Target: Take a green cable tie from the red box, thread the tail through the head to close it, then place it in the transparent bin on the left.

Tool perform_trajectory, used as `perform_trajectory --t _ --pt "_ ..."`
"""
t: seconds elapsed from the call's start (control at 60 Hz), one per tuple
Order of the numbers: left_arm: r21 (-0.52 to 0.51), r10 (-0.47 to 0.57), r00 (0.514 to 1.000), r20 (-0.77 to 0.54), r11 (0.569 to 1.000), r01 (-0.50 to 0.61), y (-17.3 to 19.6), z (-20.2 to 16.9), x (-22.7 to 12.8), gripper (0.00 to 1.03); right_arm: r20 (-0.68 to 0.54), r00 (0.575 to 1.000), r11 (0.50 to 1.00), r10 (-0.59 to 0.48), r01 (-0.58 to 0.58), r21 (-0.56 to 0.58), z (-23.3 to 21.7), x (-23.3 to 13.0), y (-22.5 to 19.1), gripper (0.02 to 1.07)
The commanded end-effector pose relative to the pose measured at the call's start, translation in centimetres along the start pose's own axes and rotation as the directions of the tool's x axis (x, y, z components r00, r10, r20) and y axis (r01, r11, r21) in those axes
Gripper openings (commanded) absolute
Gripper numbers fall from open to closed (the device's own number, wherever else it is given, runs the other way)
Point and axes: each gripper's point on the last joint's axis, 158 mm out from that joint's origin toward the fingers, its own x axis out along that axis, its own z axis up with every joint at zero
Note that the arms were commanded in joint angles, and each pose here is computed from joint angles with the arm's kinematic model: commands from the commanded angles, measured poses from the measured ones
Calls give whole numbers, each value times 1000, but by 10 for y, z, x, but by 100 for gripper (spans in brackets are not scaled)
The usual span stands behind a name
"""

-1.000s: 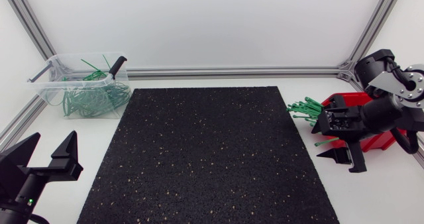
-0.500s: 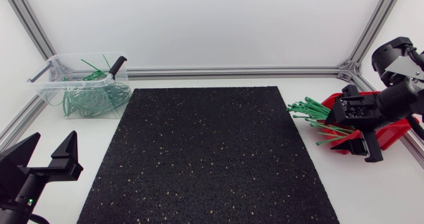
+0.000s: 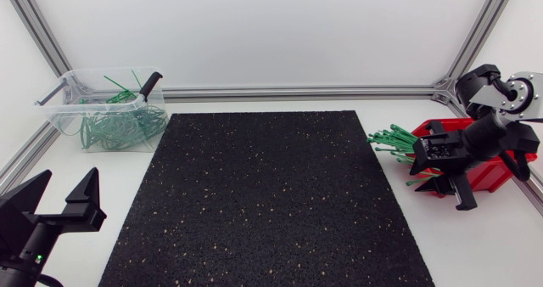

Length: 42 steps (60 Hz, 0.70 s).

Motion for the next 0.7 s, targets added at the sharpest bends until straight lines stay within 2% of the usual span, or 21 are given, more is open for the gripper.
perform_trajectory --t 0.0,0.05,0.083,0.1,0.283,0.35,0.683 --pt "-3 -2 998 -55 1000 2 -1 -24 2 99 -5 999 999 49 -49 -24 -1 13 11 36" --pt "-4 -2 999 -54 1000 2 -1 -23 1 99 -8 999 999 46 -46 -25 -2 15 10 28" --pt "-4 -2 999 -54 1000 2 -1 -23 1 99 -8 999 999 45 -45 -28 -2 15 10 18" --pt "-4 -3 999 -54 1000 3 -1 -23 1 99 -8 999 999 43 -43 -27 -2 15 9 16" --pt "-3 -6 998 -55 1000 6 -2 -24 2 99 -24 1000 999 18 -19 -26 -4 7 5 14" --pt "-3 -5 998 -55 1000 5 -1 -24 2 99 -21 1000 1000 9 -9 -27 -2 0 3 10" --pt "-3 -2 998 -55 1000 2 -1 -24 1 99 -13 999 999 -36 36 -34 16 -27 0 10"
